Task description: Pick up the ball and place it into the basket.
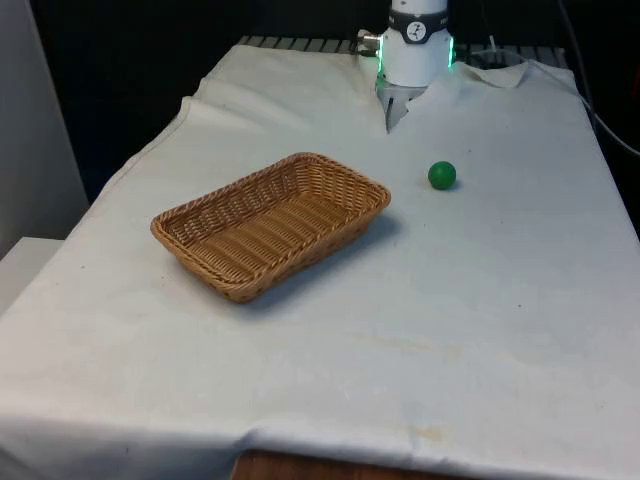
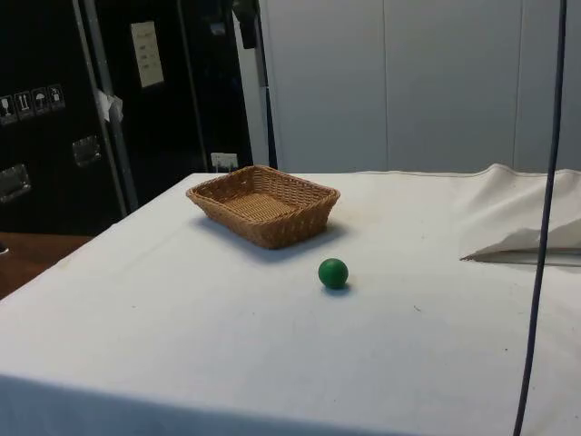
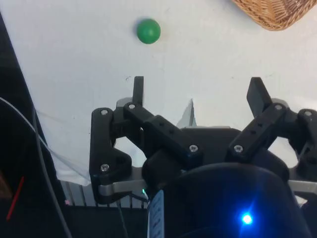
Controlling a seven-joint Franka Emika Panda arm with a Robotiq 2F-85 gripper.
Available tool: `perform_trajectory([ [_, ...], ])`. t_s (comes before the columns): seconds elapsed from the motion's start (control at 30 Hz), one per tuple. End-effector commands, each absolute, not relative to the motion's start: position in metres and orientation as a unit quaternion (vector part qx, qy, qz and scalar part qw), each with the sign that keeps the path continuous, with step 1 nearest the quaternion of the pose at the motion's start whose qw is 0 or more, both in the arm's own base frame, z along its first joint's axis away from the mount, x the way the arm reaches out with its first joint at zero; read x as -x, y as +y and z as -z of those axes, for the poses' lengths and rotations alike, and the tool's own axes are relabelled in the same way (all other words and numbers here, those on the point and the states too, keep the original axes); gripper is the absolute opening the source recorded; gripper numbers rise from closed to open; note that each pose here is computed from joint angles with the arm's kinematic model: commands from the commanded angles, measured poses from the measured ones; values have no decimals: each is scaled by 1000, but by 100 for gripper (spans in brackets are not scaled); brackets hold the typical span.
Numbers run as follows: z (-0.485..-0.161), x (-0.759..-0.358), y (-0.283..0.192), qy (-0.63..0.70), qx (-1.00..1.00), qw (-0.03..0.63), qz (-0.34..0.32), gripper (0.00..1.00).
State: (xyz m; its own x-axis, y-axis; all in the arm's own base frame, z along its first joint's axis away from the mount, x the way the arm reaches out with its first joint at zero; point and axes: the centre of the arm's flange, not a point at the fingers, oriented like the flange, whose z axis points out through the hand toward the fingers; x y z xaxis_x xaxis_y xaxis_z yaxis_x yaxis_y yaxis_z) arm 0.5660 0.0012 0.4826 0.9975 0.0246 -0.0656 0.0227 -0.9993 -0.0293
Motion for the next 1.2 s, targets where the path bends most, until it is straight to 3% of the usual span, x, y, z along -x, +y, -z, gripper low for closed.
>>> perform_trajectory([
  [0.0,-483,-565,1,-12,999,15,-33,100],
  [0.97,-483,-519,-2,-16,1000,16,2,100],
  [1.17,-468,-508,3,-16,1000,21,6,100],
])
